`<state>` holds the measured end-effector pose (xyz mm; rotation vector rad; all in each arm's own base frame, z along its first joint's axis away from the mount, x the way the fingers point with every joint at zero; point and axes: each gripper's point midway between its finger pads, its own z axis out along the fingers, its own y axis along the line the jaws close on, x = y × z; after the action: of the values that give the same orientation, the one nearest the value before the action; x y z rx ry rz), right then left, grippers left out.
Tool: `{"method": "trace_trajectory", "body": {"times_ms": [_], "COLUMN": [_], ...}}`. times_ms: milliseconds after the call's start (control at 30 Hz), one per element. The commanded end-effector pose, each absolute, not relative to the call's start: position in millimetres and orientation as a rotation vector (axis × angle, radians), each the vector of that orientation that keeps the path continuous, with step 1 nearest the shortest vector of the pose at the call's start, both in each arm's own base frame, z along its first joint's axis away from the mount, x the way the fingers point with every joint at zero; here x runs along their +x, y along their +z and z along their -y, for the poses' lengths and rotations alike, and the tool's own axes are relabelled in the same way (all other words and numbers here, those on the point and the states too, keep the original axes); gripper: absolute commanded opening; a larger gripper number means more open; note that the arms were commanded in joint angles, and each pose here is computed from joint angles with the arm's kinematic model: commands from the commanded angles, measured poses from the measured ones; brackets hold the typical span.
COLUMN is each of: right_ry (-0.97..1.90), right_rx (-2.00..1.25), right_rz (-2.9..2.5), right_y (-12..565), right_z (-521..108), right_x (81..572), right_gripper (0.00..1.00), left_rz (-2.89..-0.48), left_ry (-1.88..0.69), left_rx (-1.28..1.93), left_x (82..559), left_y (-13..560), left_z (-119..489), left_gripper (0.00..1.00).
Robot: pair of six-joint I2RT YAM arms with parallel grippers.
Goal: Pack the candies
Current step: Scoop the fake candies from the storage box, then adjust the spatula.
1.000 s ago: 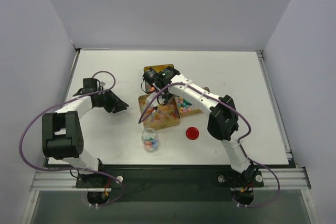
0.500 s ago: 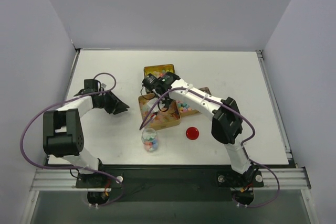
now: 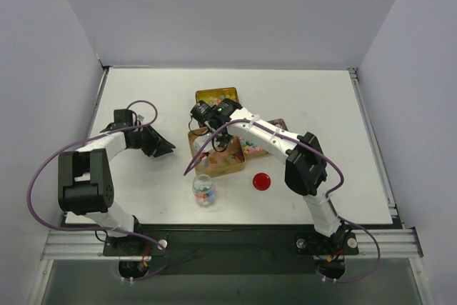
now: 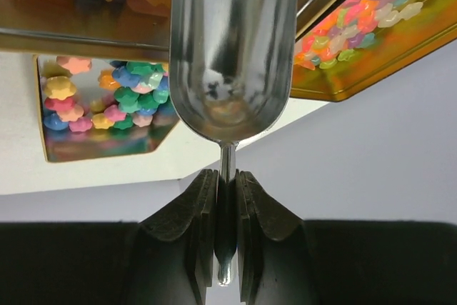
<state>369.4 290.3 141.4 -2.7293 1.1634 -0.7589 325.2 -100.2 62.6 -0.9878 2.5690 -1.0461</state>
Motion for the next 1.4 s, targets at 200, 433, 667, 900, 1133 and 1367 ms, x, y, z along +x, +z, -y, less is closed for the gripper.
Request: {"method": "trace_trajectory", "body": {"times_ms": [200,433,667,900,1133,1367], "right_ry": [-0.424,-0.403,-0.476,-0.540,-0.522,-0.485], "right_rx": [-2.946,-2.926,-2.878,-2.717,-2.560,-2.446], "right_rz": [-1.034,-0.990,-1.019,-1.237,-1.430,-1.522], "right_y": [74,77,82,110,137,151], "right_z": [-270,-292,-310,-286,-277,-291], "right_x": [332,325,327,357,362,366], "right_gripper": [0.00,0.00,0.00,0.00,0.00,0.00], "left_rz": [-2.516,-2.510,-2.551,-2.454,-2.395,-2.429], "left_ry": [-1.036,-1.030,-1.009,-1.150,-1.386,-1.420], "left_rx": [-0.929,-0.931,-0.974,-0.867,-0.569,-0.440], "left_x": [329,328,311,330,352,353], "left_y": [77,76,63,86,128,131], "left_z": [95,94,93,104,142,177], "left_gripper": [0.33,0.33,0.33,0.36,0.36,0.40]}}
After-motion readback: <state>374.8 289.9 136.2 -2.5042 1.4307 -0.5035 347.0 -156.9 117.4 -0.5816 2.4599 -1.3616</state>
